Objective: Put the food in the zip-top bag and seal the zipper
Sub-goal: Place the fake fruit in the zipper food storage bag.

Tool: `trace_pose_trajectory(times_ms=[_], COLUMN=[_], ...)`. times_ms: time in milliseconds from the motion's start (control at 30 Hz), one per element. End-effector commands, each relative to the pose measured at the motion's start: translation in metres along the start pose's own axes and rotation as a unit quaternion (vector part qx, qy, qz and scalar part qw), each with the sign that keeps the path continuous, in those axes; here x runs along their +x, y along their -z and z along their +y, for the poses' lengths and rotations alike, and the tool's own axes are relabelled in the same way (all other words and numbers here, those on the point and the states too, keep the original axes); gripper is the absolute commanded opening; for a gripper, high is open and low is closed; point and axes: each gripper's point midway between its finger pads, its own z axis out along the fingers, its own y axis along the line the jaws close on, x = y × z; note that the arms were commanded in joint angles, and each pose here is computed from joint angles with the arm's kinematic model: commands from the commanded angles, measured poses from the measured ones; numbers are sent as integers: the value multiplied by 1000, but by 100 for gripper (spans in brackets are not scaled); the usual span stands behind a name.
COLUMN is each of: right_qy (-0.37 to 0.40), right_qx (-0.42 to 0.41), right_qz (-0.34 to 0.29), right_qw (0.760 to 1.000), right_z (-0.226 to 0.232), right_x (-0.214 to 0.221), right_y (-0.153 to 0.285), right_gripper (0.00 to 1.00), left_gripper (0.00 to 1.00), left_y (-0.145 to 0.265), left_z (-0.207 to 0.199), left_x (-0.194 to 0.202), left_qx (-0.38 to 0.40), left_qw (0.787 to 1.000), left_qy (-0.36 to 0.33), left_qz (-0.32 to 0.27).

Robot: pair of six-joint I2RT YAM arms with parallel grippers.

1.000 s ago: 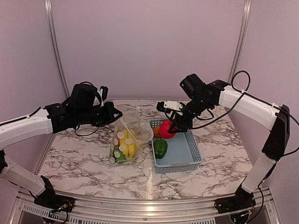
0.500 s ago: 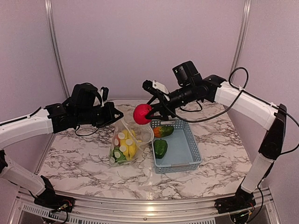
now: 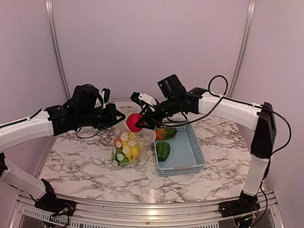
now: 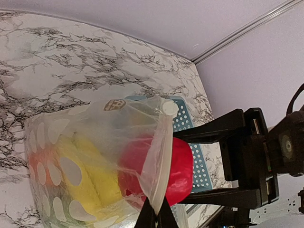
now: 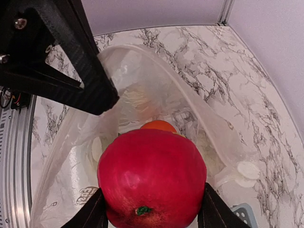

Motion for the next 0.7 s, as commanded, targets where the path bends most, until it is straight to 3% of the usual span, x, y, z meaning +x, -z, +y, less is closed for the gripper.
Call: trace_pose_trajectory(times_ms=[0,200,467,667], right_qy=[-34,-29,11,-40], right_qx=[34,17,22,68], right_qz=[-3,-16,-30,3], right_qw=[999,999,999,997], right_z=[-18,-7,11,-41], right_x=[-9,-22,-29,26], right_y=[-14,-9,49,87], right_gripper=[58,80,80,75], left_gripper=[0,0,0,0], left_y=[9,11,8,13], left_z=[-10,-5,-4,-10], left_x=[-3,-2,-1,-7], left_qx=[22,15,11,22], left_qw=[1000,1000,1000,999], left_qy=[-3,-4,-7,-17], left_qz=[-3,-8,-7,-16])
